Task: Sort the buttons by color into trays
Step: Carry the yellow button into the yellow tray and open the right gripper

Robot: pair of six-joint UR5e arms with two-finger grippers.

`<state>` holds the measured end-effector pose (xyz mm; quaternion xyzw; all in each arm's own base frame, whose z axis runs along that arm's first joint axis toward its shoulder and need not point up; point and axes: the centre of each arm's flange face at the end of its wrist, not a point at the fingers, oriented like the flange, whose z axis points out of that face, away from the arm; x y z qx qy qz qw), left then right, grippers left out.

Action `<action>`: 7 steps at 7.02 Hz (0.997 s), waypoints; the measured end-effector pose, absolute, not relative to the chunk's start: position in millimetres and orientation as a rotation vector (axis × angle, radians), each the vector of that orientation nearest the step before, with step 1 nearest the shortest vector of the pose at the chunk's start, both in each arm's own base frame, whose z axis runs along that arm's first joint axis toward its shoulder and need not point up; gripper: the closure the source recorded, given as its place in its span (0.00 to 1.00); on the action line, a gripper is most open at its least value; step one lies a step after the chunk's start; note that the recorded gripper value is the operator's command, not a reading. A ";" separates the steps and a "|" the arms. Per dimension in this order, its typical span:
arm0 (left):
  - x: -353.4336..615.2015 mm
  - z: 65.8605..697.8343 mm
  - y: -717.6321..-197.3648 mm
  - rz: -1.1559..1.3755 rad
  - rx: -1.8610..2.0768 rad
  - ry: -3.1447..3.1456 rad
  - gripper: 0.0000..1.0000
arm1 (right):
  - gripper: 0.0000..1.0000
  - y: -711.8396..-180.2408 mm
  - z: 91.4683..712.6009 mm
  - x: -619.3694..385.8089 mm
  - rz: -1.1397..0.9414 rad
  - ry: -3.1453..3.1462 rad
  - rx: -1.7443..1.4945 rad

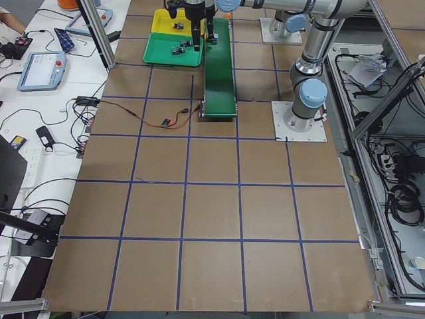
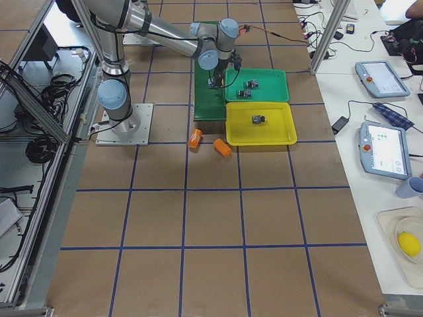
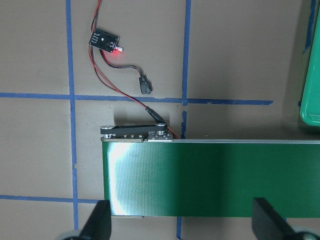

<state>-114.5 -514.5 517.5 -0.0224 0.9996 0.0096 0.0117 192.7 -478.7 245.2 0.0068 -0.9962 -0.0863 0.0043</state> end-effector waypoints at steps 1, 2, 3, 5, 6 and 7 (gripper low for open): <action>-114.6 517.5 -514.6 0.030 -0.070 3.117 0.00 | 1.00 -477.6 243.0 192.0 -0.289 -3.114 0.018; -114.6 517.4 -514.7 0.030 -0.070 3.117 0.00 | 1.00 -476.5 243.4 191.4 -0.301 -3.110 0.007; -114.6 517.5 -514.6 0.029 -0.069 3.117 0.00 | 1.00 -476.8 248.7 190.0 -0.293 -3.109 -0.003; -114.6 517.4 -514.7 0.029 -0.069 3.117 0.00 | 1.00 -488.8 290.5 181.8 -0.150 -3.133 -0.032; -114.6 517.2 -514.9 0.030 -0.069 3.117 0.00 | 1.00 -509.3 309.7 167.9 -0.072 -3.146 -0.078; -114.6 517.0 -514.9 0.030 -0.069 3.117 0.00 | 1.00 -542.3 320.6 146.1 -0.017 -3.148 -0.134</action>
